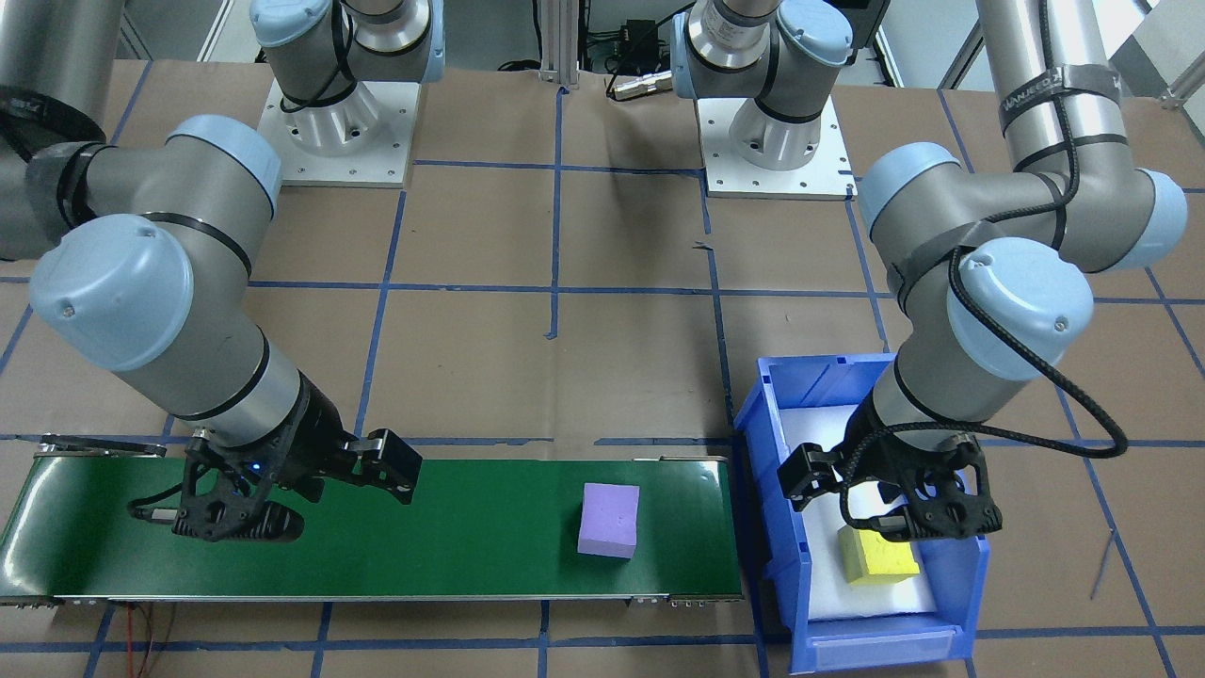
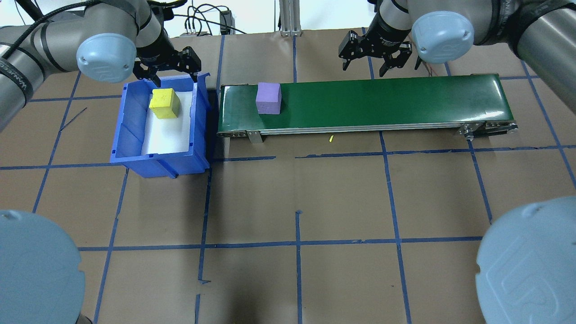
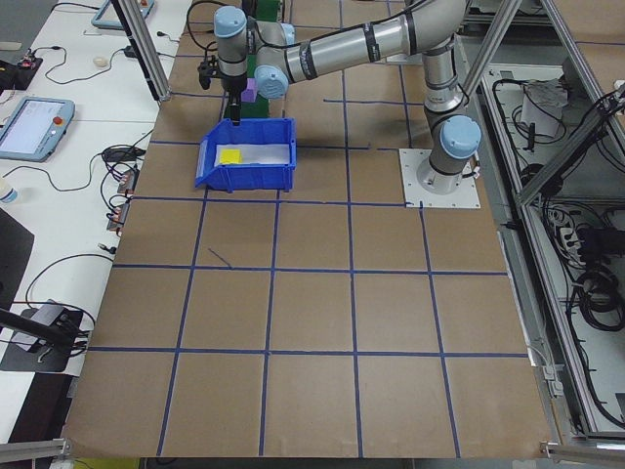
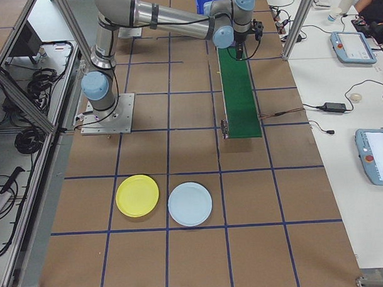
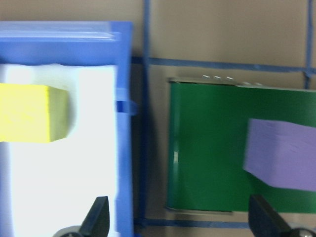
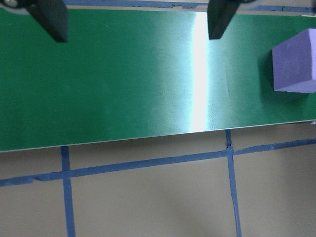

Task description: Move block left to right into plate

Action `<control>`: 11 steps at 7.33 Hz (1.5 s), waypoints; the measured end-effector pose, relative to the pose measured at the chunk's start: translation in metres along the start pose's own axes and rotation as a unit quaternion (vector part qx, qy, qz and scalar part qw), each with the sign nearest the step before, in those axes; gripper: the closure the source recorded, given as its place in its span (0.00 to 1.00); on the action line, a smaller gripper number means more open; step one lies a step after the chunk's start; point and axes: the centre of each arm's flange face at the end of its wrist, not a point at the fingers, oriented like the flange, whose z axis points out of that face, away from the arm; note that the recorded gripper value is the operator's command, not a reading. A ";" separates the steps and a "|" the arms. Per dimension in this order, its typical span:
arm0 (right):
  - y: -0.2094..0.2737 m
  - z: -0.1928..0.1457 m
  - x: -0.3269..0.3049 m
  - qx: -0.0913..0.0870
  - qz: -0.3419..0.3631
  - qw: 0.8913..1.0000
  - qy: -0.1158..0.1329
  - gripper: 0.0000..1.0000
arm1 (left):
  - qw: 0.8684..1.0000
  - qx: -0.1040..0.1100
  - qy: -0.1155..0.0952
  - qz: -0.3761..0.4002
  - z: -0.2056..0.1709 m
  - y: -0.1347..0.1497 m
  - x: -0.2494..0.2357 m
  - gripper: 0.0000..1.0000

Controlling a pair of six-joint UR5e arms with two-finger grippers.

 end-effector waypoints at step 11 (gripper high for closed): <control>-0.003 0.040 -0.001 -0.019 -0.016 0.999 -0.049 0.00 | 0.999 -0.027 -0.014 0.029 0.110 -0.020 -0.070 0.81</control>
